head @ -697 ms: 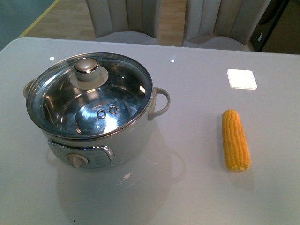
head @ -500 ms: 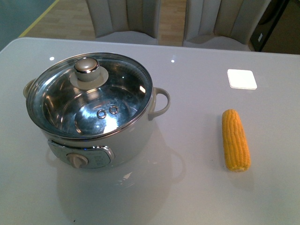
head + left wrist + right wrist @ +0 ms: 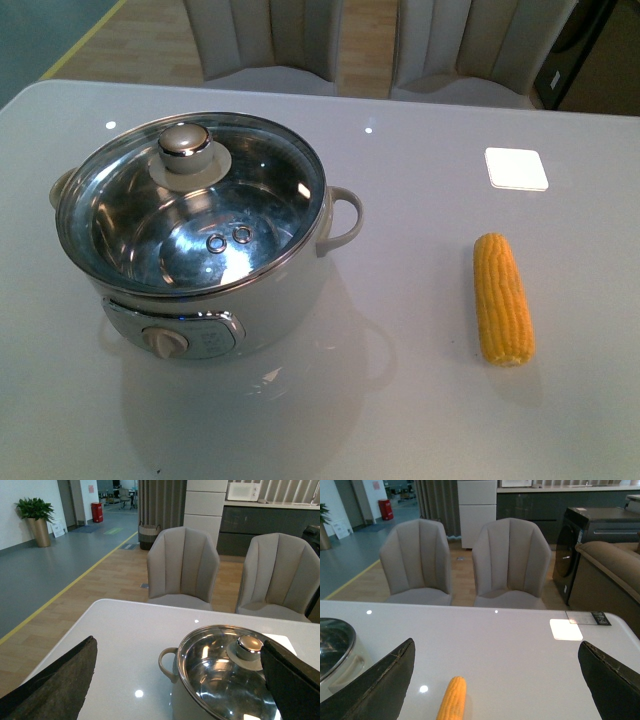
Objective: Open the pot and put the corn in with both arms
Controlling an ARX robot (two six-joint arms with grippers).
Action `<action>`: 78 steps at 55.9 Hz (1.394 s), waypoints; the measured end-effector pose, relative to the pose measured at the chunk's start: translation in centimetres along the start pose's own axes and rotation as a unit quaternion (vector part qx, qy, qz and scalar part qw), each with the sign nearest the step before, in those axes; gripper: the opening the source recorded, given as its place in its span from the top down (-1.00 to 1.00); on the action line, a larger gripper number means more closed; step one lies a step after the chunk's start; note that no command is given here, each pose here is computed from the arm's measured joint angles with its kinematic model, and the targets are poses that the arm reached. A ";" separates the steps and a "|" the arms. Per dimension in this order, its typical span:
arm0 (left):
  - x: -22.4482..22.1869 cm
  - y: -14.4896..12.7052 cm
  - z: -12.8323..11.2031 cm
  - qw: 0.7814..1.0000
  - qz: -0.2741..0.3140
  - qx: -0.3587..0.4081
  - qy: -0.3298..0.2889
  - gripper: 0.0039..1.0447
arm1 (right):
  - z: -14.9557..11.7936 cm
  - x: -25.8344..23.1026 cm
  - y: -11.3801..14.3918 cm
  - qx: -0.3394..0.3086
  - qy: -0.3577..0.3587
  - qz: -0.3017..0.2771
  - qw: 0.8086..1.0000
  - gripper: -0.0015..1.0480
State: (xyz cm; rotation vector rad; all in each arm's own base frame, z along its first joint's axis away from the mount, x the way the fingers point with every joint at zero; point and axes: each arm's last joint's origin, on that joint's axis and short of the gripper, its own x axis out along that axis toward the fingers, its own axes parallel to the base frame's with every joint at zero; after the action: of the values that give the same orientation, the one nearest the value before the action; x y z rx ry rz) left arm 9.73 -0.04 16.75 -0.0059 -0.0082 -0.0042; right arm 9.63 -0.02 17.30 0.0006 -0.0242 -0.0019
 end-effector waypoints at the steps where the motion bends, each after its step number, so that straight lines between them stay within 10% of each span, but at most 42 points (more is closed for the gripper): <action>1: 0.0 0.0 0.0 1.000 0.000 0.000 0.000 -0.87 | 0.0 0.0 0.0 0.000 0.000 0.000 1.000 -0.83; 11: 0.0 0.1 -1.0 0.973 0.043 -0.065 0.215 -0.87 | 0.0 0.0 0.0 0.000 0.000 0.000 1.000 -0.83; 35: 9.1 -1.9 0.7 0.981 -0.042 -0.024 0.188 -0.87 | 0.0 0.0 0.0 0.000 0.000 0.000 1.000 -0.83; 52: 19.4 -5.4 -3.5 0.975 -0.083 0.003 0.205 -0.87 | 0.0 0.0 0.0 0.000 0.000 0.000 1.000 -0.83; 78: 23.2 -9.0 -8.0 0.974 -0.111 0.035 0.193 -0.87 | 0.0 0.0 0.0 0.000 0.000 0.000 1.000 -0.83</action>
State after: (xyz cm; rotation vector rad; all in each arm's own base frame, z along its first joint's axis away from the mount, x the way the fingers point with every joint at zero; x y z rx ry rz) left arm 32.95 -9.21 8.99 0.0658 0.3801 -0.2283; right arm 9.62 -0.02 17.31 0.0006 -0.0250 -0.0019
